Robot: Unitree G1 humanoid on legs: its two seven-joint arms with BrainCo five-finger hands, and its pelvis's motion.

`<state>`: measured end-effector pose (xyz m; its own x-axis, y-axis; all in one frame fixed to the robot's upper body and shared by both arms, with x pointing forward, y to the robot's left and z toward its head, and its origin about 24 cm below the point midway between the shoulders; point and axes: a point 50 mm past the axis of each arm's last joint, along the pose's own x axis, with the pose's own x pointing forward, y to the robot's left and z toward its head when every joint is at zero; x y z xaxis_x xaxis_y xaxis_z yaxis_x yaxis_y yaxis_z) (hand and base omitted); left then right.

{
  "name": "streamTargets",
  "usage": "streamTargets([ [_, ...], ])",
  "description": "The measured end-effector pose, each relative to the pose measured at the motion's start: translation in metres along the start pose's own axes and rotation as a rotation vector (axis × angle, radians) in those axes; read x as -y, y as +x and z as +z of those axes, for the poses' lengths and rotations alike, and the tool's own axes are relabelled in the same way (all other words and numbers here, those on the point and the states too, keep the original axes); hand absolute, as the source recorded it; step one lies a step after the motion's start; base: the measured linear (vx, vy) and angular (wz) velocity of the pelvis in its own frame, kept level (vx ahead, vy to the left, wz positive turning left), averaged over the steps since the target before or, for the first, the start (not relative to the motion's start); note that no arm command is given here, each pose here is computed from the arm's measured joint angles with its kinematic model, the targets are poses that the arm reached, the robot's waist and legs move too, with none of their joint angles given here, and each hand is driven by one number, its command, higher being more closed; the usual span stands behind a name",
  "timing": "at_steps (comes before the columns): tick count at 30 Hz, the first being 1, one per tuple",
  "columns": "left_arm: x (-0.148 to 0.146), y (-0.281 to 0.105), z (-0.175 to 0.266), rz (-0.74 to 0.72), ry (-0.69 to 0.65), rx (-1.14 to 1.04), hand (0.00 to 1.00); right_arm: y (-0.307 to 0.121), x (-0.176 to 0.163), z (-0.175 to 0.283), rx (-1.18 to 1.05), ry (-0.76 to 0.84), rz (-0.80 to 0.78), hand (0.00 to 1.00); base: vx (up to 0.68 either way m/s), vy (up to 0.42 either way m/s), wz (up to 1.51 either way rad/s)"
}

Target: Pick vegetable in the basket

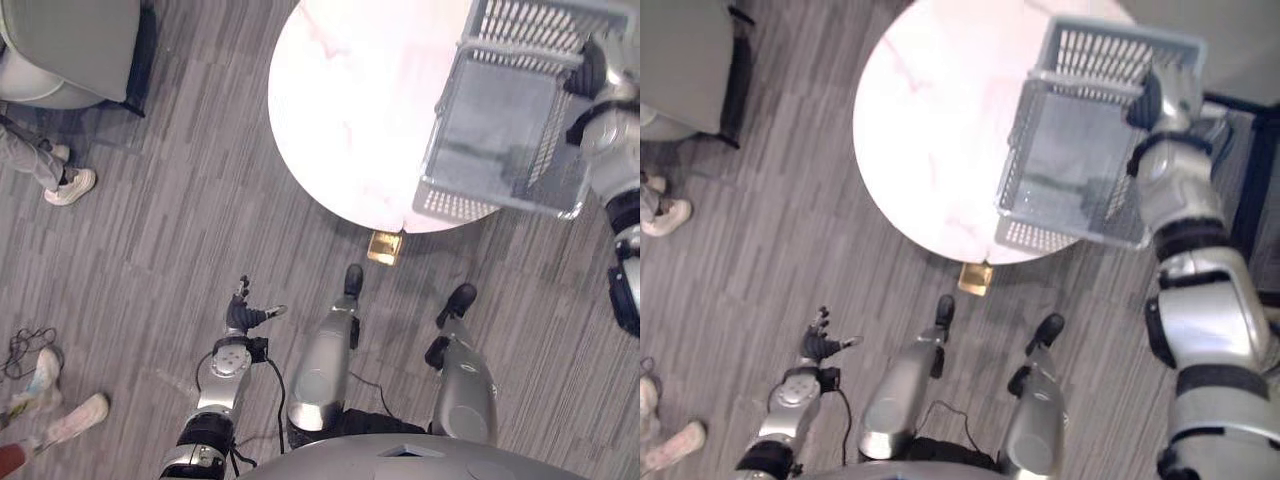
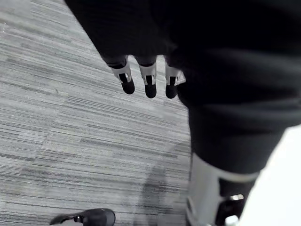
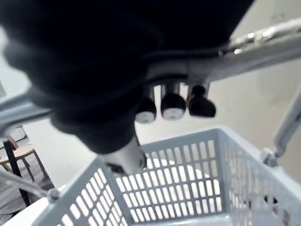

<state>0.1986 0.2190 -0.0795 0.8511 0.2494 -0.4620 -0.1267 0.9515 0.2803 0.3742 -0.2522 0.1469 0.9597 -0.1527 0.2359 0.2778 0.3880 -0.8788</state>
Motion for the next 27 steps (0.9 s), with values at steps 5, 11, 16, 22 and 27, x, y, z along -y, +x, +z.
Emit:
streamTargets([
  [5,0.005,0.004,0.007,-0.051,0.045,0.021,0.0,-0.101,-0.098,-0.045,-0.263,0.296,0.221,1.0,0.08,-0.029,-1.33],
  [11,-0.004,-0.012,-0.023,-0.007,-0.01,-0.088,0.0,-0.172,-0.143,-0.065,-0.502,0.418,0.326,1.0,0.18,-0.075,-2.11],
  [16,0.004,-0.021,-0.055,-0.023,-0.015,-0.242,0.0,-0.22,-0.146,-0.091,-0.677,0.462,0.31,1.0,0.21,-0.179,-1.49],
  [22,0.017,-0.042,-0.086,-0.059,0.01,-0.361,0.0,-0.245,-0.146,-0.103,-0.757,0.45,0.284,1.0,0.25,-0.069,-1.92],
  [27,0.018,-0.04,-0.082,-0.041,-0.005,-0.344,0.0,-0.284,-0.148,-0.134,-0.986,0.429,0.274,1.0,0.27,0.095,-1.32],
])
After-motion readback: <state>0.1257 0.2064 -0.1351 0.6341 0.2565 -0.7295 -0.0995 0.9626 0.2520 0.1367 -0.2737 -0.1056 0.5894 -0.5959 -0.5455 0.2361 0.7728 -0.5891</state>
